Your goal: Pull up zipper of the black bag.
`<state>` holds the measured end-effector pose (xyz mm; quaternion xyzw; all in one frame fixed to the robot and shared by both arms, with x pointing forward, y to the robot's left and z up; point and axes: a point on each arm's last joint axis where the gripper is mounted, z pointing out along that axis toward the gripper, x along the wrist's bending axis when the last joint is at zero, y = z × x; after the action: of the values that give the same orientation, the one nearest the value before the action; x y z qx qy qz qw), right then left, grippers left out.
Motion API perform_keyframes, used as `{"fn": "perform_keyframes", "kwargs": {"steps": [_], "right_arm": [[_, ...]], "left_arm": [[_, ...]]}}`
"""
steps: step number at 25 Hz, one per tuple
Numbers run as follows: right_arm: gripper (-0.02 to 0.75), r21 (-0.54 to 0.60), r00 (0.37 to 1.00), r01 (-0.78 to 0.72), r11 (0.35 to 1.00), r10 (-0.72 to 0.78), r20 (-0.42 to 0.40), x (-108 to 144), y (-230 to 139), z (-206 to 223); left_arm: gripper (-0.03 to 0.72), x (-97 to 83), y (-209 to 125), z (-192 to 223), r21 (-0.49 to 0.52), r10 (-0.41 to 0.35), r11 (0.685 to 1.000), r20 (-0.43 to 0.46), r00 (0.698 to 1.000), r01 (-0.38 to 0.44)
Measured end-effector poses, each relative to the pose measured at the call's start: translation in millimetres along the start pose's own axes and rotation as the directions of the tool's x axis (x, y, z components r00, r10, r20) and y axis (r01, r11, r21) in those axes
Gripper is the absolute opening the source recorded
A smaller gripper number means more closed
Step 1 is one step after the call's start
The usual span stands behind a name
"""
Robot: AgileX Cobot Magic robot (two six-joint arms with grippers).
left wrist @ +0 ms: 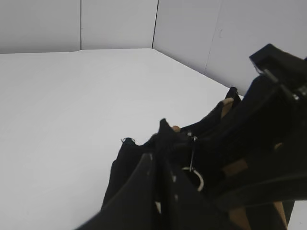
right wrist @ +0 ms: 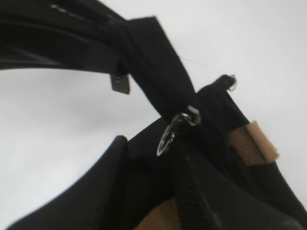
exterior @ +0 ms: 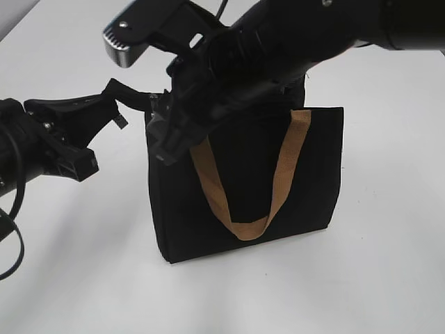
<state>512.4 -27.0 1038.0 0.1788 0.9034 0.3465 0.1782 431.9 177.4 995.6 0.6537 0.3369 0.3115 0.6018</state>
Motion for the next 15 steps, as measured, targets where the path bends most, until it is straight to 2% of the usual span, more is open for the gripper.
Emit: {"fn": "perform_keyframes", "kwargs": {"steps": [9,12,15], "right_arm": [[0.243,0.008,0.998,-0.065,0.998,0.064,0.010,-6.8,-3.4,0.1],[0.202,0.017,0.997,-0.079,0.997,0.079,0.007,-6.5,-5.2,3.9],[0.118,0.012,0.996,-0.085,0.996,0.085,0.010,-6.8,-5.1,4.9]], "left_arm": [[0.003,-1.0,4.2,-0.1,-0.046,0.007,0.999,0.010,1.000,-0.007],[0.003,-3.4,6.3,-0.2,-0.069,0.013,0.998,0.036,0.999,-0.011],[0.003,-6.2,6.8,-0.4,-0.074,0.008,0.997,0.068,0.998,-0.003]]}}
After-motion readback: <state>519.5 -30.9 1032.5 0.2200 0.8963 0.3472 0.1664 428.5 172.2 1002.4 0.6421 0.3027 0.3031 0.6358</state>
